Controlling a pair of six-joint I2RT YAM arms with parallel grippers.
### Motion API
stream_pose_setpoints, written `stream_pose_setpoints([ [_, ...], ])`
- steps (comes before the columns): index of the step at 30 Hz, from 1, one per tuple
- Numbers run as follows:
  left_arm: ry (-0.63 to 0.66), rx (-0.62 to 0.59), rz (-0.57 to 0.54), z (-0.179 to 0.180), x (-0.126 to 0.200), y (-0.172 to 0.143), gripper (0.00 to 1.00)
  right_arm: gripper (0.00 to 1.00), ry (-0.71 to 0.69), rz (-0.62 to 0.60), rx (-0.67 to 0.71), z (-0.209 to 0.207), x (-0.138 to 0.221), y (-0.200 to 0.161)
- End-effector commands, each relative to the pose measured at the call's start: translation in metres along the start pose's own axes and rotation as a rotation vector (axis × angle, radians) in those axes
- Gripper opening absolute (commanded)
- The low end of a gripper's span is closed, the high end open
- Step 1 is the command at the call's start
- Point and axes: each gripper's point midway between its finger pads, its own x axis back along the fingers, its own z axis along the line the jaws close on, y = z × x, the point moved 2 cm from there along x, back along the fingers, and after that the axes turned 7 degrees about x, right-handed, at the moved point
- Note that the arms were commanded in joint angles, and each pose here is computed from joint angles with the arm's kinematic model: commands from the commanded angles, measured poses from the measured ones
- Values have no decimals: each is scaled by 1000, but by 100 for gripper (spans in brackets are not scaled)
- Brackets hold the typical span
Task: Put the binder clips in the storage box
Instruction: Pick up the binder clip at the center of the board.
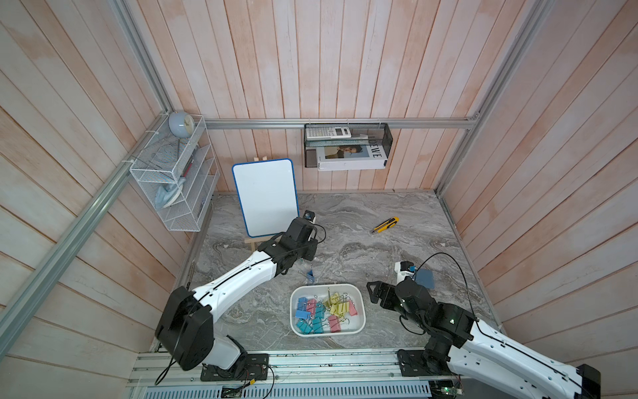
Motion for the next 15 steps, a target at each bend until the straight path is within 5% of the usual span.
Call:
stream_pose_setpoints([
  [1, -168, 71, -135, -33, 42, 13, 0, 98, 54, -32, -114, -2, -10, 11],
  [8, -427, 86, -308, -106, 96, -31, 0, 98, 58, -37, -228, -18, -24, 19],
  [15, -486, 83, -204, -120, 64, -95, 0, 98, 69, -13, -231, -18, -26, 12],
])
